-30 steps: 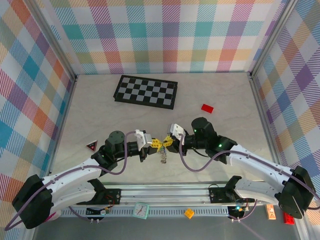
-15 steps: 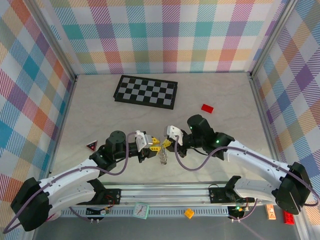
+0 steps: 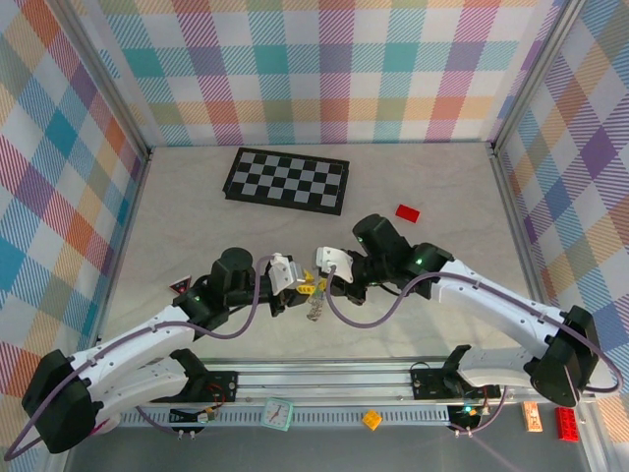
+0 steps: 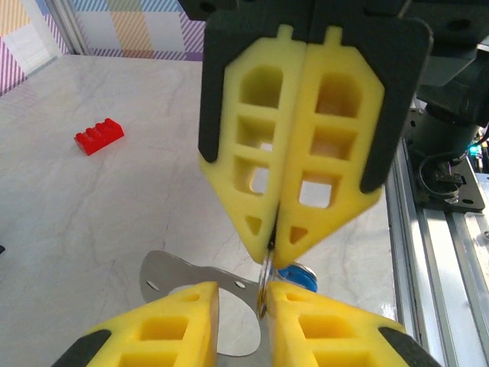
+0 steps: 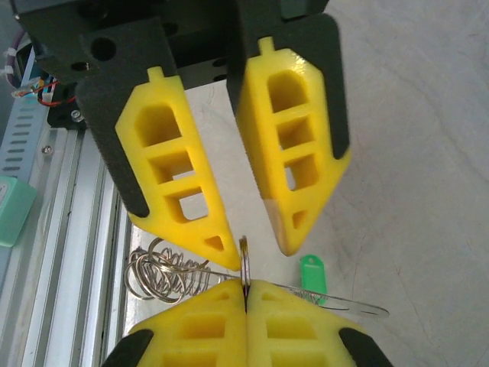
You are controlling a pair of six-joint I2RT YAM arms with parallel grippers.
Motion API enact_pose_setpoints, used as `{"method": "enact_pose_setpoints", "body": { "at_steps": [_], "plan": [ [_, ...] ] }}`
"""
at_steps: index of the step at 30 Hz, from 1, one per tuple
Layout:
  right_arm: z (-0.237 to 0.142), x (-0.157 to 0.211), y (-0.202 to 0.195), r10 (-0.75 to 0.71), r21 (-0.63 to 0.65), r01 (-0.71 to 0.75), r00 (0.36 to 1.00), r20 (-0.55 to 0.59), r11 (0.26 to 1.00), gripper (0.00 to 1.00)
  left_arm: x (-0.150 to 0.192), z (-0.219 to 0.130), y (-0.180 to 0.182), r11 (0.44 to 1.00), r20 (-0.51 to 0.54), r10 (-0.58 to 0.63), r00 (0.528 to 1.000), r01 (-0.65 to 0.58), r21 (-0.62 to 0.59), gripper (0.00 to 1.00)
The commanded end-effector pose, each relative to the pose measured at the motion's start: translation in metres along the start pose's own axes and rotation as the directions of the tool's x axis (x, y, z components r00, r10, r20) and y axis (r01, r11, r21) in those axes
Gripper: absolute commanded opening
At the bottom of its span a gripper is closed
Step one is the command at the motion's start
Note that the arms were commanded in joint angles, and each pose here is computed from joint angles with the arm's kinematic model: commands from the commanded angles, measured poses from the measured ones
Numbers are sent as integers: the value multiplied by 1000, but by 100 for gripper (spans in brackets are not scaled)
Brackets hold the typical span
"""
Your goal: Put the keys on the keyring
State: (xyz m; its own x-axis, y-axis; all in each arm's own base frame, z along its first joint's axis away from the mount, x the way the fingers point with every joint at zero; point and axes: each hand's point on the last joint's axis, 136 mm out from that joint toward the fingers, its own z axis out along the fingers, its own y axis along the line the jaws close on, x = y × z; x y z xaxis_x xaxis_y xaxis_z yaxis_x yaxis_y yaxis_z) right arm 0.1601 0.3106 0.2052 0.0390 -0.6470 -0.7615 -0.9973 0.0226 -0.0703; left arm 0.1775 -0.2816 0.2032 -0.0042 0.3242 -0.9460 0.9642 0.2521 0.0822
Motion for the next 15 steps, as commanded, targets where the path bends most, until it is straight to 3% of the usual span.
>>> {"method": "enact_pose_setpoints", "body": {
  "at_steps": [1,10,13,15],
  "plan": [
    [-2,-6,6,-61,-18,60,998,-21,998,0,-13,0,-3,999,19,34,999,-34,28,19],
    [-4,-19,6,-51,-1,51,998,23,999,2,-10,0,-7,998,7,40,999,-40,52,0],
    [-10,-20,1,9,30,-11,997,75,1000,20,-11,-1,-8,998,20,45,999,-46,51,0],
    [-12,-17,-1,66,39,-70,992,104,997,25,-11,-2,-8,998,39,45,998,-46,45,0]
  ]
}}
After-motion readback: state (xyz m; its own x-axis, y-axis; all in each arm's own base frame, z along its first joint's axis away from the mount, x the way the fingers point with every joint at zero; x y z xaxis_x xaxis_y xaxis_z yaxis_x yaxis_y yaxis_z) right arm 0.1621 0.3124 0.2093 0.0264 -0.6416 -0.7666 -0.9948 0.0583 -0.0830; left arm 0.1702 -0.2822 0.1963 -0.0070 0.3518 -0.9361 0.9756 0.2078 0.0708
